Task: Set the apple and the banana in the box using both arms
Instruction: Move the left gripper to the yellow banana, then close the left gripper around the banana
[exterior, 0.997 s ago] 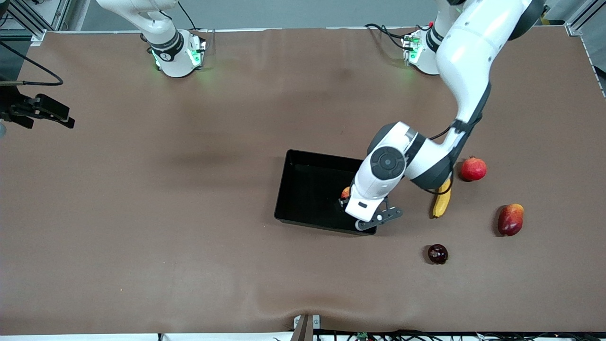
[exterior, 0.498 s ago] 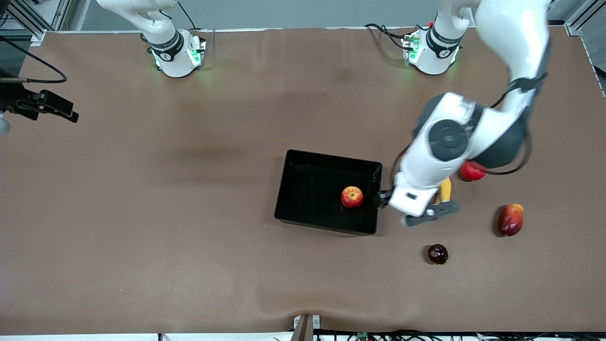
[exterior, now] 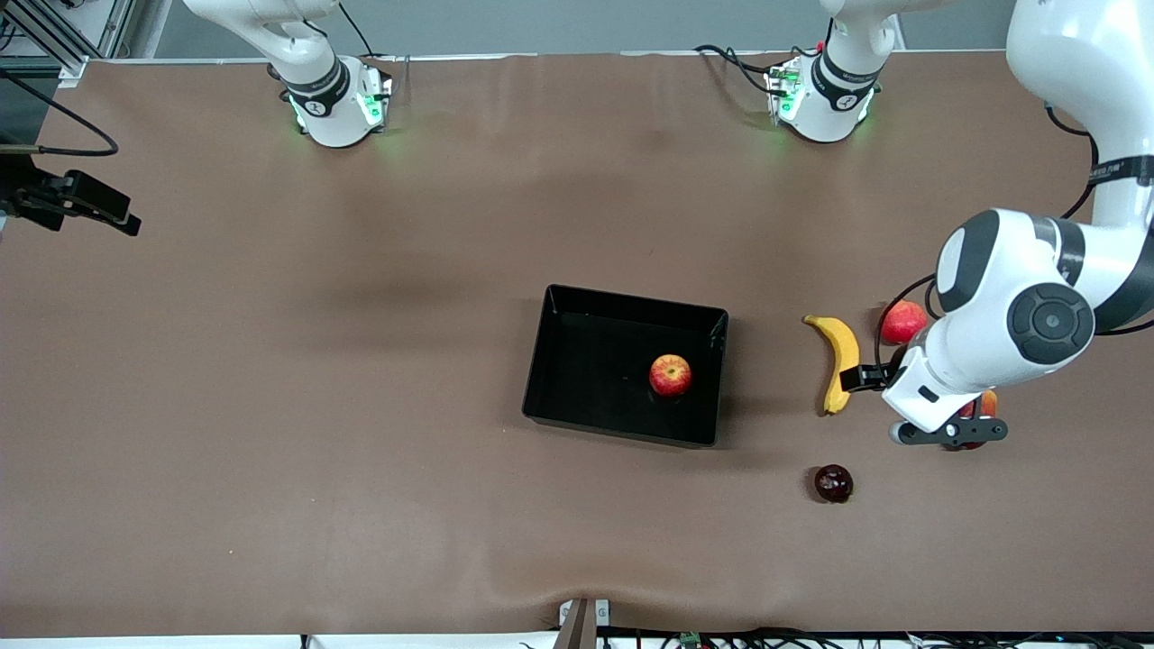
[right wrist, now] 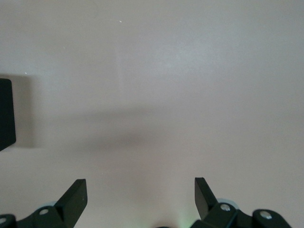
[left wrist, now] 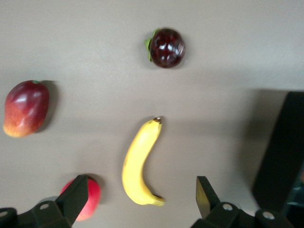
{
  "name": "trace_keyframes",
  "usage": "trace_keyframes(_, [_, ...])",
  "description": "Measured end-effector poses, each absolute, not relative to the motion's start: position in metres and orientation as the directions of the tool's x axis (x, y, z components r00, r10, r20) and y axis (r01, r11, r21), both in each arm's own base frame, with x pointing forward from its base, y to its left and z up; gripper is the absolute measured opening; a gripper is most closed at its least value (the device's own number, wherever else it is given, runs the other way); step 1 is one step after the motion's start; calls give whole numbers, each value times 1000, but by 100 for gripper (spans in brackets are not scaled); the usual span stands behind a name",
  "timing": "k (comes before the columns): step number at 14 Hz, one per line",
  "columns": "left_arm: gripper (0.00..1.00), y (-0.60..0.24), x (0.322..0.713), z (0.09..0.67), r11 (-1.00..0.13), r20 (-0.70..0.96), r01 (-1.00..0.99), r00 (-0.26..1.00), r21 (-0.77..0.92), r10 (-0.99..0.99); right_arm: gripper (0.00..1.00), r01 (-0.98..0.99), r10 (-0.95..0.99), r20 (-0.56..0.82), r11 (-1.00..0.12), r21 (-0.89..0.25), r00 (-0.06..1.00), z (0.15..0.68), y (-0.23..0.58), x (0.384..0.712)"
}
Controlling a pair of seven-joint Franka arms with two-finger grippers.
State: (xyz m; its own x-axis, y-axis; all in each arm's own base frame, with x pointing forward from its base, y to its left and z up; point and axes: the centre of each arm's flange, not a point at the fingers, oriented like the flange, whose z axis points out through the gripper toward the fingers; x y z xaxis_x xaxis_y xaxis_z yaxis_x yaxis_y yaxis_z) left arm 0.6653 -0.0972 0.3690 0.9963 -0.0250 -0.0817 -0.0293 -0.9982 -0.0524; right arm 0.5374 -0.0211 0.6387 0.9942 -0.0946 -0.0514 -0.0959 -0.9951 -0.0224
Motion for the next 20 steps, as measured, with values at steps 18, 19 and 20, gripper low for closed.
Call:
trace_keyframes(18, [90,-55,593,200,-974,-67,-228,971,7,-228,100,-85,-84,-38,-996,-23,996,640,-15,539])
trace_keyframes(19, [90,-55,591,196,-973,-74,-229,971,10,-229,100,-85,-84,-38,-996,-23,996,640,-15,539])
trace_keyframes(20, [85,-55,590,192,-973,-79,-229,970,13,-229,100,-85,-84,-37,-996,-23,996,640,-15,539])
